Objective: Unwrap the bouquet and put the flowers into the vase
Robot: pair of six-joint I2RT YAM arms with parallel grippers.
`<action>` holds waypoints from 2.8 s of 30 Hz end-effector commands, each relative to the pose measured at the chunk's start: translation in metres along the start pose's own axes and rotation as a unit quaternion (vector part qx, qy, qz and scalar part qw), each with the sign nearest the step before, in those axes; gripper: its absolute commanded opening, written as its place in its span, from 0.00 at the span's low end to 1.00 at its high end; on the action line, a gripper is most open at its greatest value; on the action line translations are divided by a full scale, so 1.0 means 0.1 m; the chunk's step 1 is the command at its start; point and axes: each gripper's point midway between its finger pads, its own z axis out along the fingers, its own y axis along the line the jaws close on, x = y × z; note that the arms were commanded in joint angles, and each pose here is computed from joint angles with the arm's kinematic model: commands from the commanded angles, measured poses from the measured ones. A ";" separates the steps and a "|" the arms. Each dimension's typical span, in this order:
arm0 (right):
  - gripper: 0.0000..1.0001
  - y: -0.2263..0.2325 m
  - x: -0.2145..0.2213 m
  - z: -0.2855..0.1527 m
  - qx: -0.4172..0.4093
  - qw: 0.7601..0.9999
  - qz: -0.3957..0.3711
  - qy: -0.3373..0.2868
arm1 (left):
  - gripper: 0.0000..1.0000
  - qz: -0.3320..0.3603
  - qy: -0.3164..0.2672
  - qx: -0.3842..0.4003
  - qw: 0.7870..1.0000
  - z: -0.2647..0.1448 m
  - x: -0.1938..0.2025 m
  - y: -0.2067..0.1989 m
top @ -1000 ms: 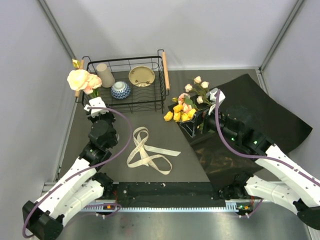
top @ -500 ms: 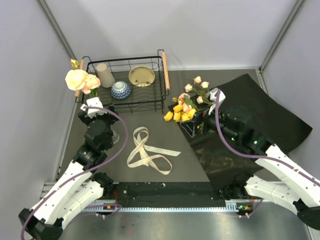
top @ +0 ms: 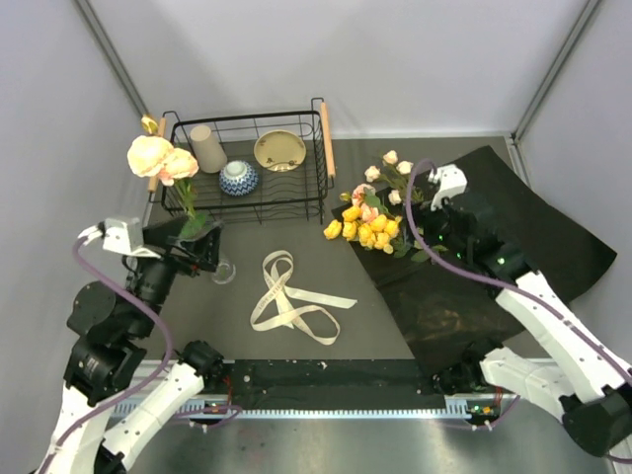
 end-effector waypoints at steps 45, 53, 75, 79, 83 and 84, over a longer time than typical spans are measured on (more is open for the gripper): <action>0.06 -1.88 0.95 1.85 0.155 0.948 -0.160 0.226 | 0.86 -0.118 0.318 0.370 0.865 -0.05 1.41 -1.47; 0.00 -1.95 -0.31 1.53 0.215 0.955 -0.190 0.068 | 0.87 -0.119 0.330 0.355 0.867 0.01 1.48 -1.45; 0.00 0.96 -1.09 -0.37 -0.319 0.932 0.092 -0.143 | 0.83 -0.200 0.280 0.427 0.837 0.16 1.24 -1.80; 0.00 1.31 -0.90 -0.46 -0.349 0.925 0.071 -0.131 | 0.84 -0.217 0.274 0.428 0.834 0.16 1.22 -1.82; 0.00 1.55 -0.85 -0.55 -0.371 0.918 0.051 -0.132 | 0.86 -0.216 0.271 0.406 0.845 0.23 1.22 -1.78; 0.00 1.58 -0.84 -0.54 -0.373 0.917 0.049 -0.130 | 0.85 -0.217 0.276 0.396 0.849 0.24 1.25 -1.75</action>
